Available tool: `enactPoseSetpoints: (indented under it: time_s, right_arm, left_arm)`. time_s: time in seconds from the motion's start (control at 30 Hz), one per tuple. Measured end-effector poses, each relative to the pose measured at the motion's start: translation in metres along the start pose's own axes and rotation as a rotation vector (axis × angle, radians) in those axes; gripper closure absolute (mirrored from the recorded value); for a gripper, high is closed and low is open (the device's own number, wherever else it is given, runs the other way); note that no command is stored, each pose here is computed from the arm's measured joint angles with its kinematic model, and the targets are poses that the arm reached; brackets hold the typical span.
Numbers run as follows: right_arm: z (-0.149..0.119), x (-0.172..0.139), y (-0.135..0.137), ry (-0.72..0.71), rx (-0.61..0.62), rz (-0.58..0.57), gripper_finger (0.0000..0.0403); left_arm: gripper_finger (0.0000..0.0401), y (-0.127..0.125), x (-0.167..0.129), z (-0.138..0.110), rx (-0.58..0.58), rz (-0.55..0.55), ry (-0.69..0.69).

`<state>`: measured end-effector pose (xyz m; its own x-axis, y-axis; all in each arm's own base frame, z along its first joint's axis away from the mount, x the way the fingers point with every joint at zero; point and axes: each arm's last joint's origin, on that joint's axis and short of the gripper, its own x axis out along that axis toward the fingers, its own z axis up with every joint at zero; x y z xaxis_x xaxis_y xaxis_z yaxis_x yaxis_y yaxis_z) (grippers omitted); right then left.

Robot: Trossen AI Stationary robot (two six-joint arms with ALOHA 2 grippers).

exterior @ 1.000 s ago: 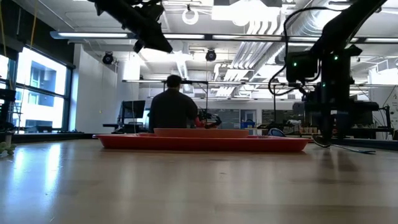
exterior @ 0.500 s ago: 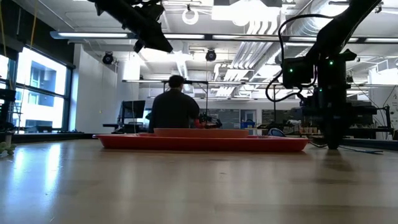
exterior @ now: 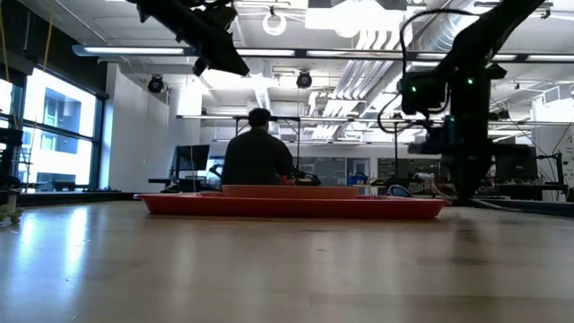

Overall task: Pick and place plate/cup/fork/spoon on tray
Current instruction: Put the blue spoon on the red serving tray to the right of the light orange plate

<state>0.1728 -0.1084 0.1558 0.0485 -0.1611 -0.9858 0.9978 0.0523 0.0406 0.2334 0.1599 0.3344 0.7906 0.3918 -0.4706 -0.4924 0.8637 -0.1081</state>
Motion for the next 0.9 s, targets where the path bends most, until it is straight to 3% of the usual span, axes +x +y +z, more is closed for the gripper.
enactPoseSetpoints:
  time_s: [0.27,0.7,0.9]
  right_arm:
    - [0.019,-0.034,0.02,-0.066,0.019,0.088,0.0401]
    - [0.057,-0.108,0.054,-0.376,0.074,0.265,0.0402]
    - [0.066,-0.124,0.064,-0.468,0.081,0.368,0.0402]
  left_arm:
    - [0.0373,0.0,0.0,0.0,0.0,0.0,0.0]
    - [0.0373,0.0,0.0,0.0,0.001,0.0,0.001]
    - [0.0373,0.0,0.0,0.0,0.001,0.0,0.0]
